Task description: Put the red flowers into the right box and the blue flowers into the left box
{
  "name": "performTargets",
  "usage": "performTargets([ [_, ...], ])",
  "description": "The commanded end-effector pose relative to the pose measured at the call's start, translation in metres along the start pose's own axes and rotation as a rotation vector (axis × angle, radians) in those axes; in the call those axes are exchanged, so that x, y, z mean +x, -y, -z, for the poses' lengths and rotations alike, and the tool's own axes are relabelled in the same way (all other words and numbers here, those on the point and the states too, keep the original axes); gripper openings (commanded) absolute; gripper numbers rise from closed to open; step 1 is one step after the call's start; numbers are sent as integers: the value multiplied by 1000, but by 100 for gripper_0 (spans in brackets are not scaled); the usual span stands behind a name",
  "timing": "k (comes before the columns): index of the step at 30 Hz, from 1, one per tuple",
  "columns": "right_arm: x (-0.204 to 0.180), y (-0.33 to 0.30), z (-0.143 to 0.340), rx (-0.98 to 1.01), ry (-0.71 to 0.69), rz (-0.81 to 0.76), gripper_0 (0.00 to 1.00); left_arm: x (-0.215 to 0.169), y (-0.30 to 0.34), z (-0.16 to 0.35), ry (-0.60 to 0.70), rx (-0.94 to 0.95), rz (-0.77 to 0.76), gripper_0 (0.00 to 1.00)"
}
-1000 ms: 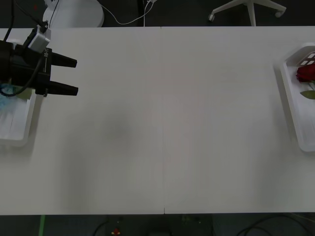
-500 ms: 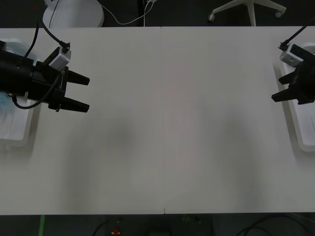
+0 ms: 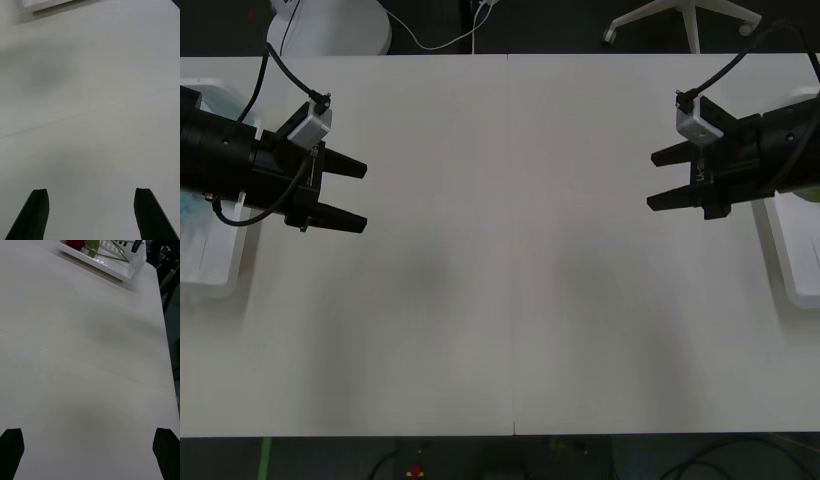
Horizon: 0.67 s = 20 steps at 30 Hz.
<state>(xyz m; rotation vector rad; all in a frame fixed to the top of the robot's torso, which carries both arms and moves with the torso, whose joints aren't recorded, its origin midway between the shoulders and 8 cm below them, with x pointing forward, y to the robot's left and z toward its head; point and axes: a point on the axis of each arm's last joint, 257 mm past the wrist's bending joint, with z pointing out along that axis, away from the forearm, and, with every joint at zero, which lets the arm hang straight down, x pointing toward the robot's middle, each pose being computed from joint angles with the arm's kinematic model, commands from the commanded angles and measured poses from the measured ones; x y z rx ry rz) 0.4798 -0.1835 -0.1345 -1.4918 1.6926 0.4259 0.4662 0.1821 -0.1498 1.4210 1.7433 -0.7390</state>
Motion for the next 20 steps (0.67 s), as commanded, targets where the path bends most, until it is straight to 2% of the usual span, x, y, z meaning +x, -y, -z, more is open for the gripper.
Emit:
performTargets([
  [1,-39,8,5,24,46,84,65,-14,-7,16,-13,-27,14,100],
  [14,-52,6,0,24,64,108,65,-14,-7,16,-13,-27,14,100],
  [16,-51,6,0,26,61,110,71,-14,-7,16,-13,-27,14,100],
  [20,-54,8,-1,29,65,116,94,-14,-7,16,-13,-27,14,100],
])
